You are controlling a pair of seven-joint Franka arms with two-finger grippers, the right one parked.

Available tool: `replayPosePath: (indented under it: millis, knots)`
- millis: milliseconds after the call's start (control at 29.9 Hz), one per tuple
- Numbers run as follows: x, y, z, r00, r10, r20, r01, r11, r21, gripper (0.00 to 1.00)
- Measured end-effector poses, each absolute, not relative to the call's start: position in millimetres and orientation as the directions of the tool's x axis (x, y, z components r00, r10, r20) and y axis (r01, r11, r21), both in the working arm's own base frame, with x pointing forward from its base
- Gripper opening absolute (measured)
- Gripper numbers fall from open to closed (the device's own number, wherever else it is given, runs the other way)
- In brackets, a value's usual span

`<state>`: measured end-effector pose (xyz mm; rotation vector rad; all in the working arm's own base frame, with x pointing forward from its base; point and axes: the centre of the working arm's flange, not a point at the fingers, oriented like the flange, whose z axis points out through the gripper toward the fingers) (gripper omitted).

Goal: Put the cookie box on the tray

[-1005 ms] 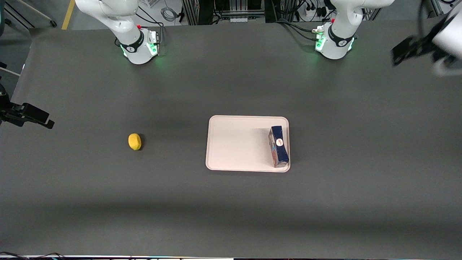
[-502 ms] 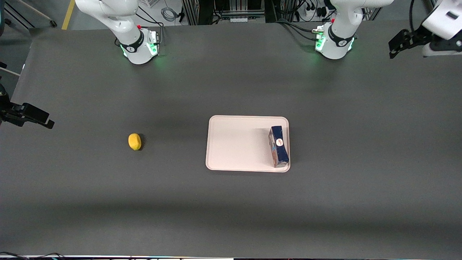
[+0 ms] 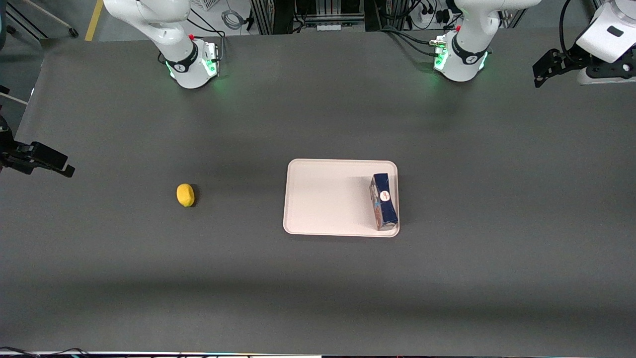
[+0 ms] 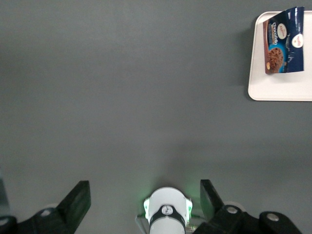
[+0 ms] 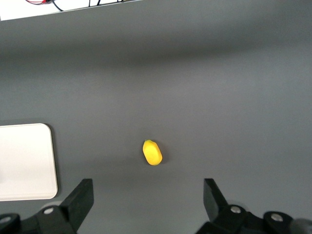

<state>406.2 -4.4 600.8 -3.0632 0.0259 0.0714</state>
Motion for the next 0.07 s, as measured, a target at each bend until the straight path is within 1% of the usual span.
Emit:
replayPosePath:
  millis: [67]
  knots:
    - [407.6,-4.7,603.1,0.999,-0.016,-0.043,-0.019,-0.997,-0.077,1.00]
